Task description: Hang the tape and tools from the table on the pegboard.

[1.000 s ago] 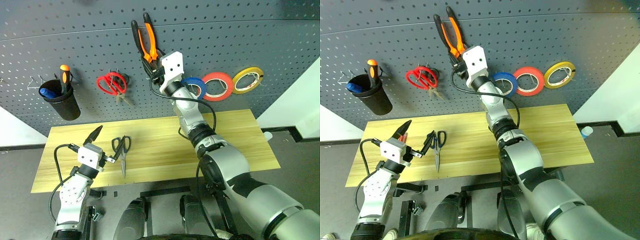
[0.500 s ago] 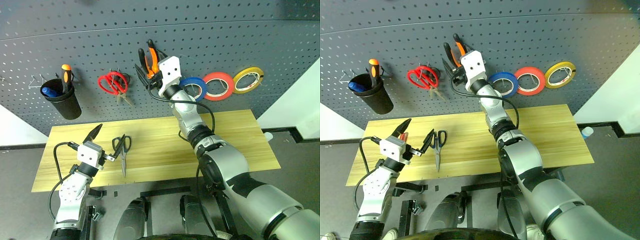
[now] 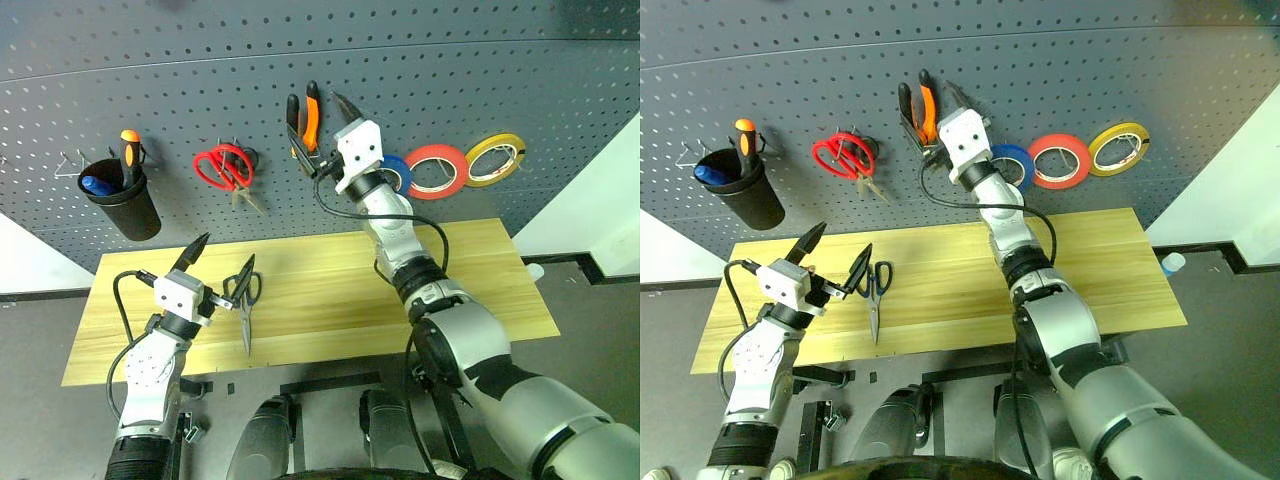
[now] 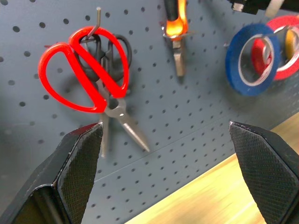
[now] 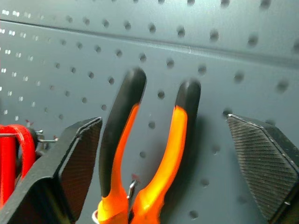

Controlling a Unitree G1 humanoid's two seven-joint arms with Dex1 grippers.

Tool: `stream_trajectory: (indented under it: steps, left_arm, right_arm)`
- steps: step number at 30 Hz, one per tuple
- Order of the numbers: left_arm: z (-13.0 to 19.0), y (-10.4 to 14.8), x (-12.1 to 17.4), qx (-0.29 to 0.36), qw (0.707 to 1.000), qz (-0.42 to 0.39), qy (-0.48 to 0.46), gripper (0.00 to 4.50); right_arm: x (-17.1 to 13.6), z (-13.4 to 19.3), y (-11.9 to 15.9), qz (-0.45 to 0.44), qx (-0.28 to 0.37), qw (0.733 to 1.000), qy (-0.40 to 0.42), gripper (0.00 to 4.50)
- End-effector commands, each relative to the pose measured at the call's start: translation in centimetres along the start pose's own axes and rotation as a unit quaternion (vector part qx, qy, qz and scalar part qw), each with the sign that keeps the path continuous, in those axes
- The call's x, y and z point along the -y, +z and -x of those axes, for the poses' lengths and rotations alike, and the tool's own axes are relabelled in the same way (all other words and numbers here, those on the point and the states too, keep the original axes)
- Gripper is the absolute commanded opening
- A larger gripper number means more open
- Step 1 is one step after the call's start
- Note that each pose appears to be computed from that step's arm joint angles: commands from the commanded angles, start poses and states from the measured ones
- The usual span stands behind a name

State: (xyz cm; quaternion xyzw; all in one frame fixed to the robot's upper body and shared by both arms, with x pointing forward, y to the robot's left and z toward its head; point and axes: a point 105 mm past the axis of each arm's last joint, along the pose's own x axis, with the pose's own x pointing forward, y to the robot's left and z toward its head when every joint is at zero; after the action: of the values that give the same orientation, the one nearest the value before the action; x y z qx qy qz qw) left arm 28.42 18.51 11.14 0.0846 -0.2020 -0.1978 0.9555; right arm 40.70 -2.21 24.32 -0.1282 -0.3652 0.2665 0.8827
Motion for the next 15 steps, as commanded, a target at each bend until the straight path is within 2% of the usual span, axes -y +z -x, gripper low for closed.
stream_trajectory:
  steps: [1, 9, 15]
  left_arm:
    - [-0.1, 0.9, -0.2, 0.031, 0.999, 0.009, -0.001, 4.5]
    - [0.2, 0.6, -0.4, 0.028, 0.999, 0.031, 0.005, 4.5]
    - [1.7, -1.7, -0.7, -0.051, 0.998, 0.033, 0.033, 4.5]
  right_arm:
    - [-0.2, 0.2, 2.8, 0.055, 0.065, 0.996, 0.02, 4.49]
    - [-2.2, 3.6, 4.6, 0.124, 0.098, 0.982, 0.107, 4.49]
    - [-4.5, 7.7, 3.4, 0.071, 0.029, 0.971, 0.226, 4.49]
